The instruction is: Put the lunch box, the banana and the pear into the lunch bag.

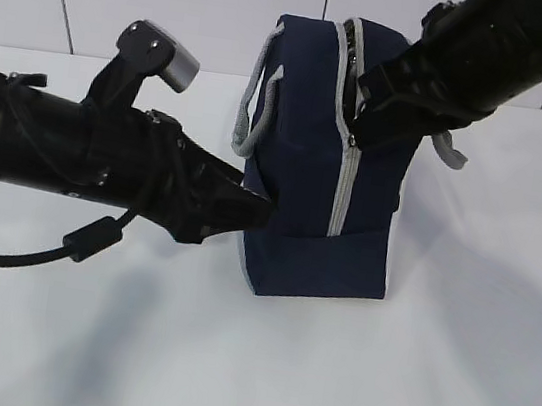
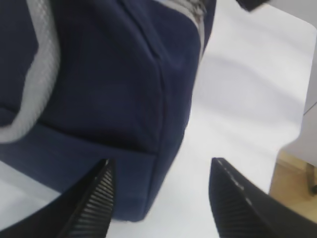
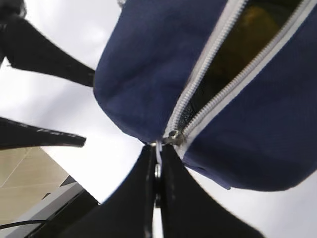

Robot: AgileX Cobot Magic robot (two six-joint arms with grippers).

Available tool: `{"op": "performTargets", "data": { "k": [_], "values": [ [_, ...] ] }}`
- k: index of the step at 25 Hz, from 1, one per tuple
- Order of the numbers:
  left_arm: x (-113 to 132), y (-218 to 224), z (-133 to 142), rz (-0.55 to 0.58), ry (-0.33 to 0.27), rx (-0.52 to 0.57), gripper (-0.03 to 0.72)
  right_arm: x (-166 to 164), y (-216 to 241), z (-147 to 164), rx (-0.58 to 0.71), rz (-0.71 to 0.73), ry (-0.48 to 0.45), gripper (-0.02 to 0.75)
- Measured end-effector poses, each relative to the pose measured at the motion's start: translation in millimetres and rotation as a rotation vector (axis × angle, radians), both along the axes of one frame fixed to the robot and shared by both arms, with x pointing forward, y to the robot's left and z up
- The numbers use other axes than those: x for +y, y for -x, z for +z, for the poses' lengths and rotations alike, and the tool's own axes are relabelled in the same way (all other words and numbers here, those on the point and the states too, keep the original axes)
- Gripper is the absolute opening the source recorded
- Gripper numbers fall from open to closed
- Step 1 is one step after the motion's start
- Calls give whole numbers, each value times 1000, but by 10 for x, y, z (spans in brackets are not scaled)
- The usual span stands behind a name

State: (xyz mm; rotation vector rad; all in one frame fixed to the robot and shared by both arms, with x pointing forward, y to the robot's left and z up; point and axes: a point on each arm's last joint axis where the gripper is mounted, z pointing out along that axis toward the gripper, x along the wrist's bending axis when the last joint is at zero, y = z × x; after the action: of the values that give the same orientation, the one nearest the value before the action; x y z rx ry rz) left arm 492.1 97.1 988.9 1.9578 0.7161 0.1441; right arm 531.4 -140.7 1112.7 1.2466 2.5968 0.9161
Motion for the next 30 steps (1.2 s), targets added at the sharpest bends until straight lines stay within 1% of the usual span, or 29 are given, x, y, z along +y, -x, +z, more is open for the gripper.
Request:
{"op": "performTargets", "data": {
  "k": [6,10,14,16,17,19,21,22,23,25,30],
  "values": [
    [-120,-194,43,-6,13,-32,433,3,7,-1,2,13,1,18],
    [-189,-273,5,-23,25,-24,432,4,9,-1,1,18,2,18],
    [-202,-288,-32,-27,23,-15,431,4,11,-2,1,23,5,18],
    [-206,-285,-35,-32,26,-12,419,4,12,-3,0,27,7,18],
    [-207,-284,-34,-33,28,-12,396,3,13,-3,1,28,7,18],
    [-211,-280,-31,-38,32,-11,307,3,15,-4,2,32,10,18],
    [-213,-277,-30,-41,35,-10,169,3,17,-5,4,33,9,18],
    [-213,-277,-30,-41,35,-10,83,3,18,-6,5,33,9,18],
    [-213,-277,-30,-41,35,-10,36,3,19,-6,6,34,10,18],
    [-213,-277,-30,-41,35,-10,1,3,21,-7,8,35,11,18],
    [-213,-277,-30,-41,35,-10,-7,2,24,-9,12,36,12,18]
  ]
}}
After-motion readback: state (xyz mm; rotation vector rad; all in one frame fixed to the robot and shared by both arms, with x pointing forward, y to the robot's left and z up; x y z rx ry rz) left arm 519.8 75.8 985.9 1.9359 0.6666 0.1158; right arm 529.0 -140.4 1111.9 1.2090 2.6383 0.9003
